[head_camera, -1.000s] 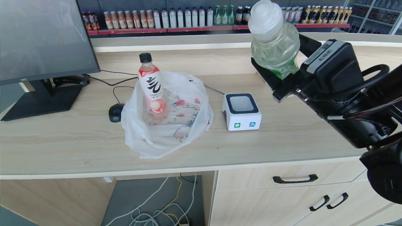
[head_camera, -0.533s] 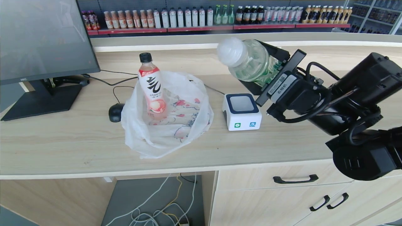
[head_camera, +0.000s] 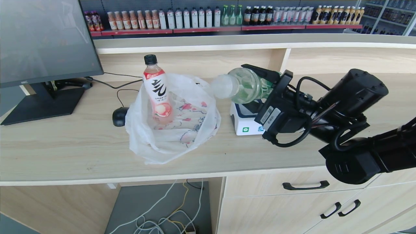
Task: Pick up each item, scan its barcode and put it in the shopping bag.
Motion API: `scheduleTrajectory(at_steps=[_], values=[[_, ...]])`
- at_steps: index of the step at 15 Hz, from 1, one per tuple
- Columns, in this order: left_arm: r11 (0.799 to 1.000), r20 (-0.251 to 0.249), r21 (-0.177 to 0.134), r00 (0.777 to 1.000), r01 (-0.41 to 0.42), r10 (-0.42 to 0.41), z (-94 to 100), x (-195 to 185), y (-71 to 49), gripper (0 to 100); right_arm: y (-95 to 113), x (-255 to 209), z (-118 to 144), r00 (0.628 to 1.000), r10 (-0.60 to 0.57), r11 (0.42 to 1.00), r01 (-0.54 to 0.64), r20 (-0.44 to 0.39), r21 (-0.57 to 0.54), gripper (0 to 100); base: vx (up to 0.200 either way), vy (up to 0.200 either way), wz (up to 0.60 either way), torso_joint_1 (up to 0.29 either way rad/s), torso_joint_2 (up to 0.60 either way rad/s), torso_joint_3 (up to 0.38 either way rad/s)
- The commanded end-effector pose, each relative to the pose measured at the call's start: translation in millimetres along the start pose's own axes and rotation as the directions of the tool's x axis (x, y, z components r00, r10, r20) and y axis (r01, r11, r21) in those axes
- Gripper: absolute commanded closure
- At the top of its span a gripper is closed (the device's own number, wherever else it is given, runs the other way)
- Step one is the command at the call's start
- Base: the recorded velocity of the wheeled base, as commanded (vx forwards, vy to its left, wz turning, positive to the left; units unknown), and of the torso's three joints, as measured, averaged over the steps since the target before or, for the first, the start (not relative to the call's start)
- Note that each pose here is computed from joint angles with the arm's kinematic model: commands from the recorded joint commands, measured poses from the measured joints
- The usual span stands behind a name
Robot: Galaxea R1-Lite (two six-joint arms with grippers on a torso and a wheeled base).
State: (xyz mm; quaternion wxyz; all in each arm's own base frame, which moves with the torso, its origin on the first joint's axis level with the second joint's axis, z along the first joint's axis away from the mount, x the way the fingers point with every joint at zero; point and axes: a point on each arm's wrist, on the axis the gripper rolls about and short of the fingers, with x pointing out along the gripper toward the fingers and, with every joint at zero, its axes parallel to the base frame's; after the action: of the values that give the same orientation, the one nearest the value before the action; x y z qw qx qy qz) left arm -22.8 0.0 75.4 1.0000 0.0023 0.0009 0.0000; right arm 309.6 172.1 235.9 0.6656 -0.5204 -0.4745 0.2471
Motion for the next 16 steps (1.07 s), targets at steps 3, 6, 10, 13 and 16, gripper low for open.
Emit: scheduleTrajectory(at_steps=[3,6,10,13,16], values=[[1.000,0.000,0.000,1.000,0.000,0.000,0.0,0.0,0.0,0,11.8,-4.9,-13.9,0.999,0.037,0.999,-0.037,-0.004,-0.028,100,0.000,0.000,0.00,0.000,0.00,0.000],[1.000,-0.001,0.000,1.000,0.000,0.000,0.0,0.1,0.0,0,23.2,-5.6,-13.0,0.998,0.068,0.996,-0.068,0.008,-0.050,100,0.000,0.000,0.00,0.000,0.00,0.000],[1.000,0.000,0.000,1.000,0.000,0.000,0.0,0.0,0.0,0,33.6,-3.0,-13.1,0.994,0.096,0.994,-0.092,0.056,-0.063,100,0.000,0.000,0.00,0.000,0.00,0.000],[1.000,-0.001,0.000,1.000,0.000,0.000,0.0,0.1,0.0,0,34.6,-2.9,-12.7,0.993,0.099,0.993,-0.094,0.060,-0.078,100,0.000,0.000,0.00,0.000,0.00,0.000],[1.000,-0.001,0.000,1.000,0.000,0.000,0.0,0.1,0.0,0,34.9,-1.2,-10.4,0.993,0.097,0.993,-0.092,0.067,-0.080,100,0.000,0.000,0.00,0.000,0.00,0.000]])
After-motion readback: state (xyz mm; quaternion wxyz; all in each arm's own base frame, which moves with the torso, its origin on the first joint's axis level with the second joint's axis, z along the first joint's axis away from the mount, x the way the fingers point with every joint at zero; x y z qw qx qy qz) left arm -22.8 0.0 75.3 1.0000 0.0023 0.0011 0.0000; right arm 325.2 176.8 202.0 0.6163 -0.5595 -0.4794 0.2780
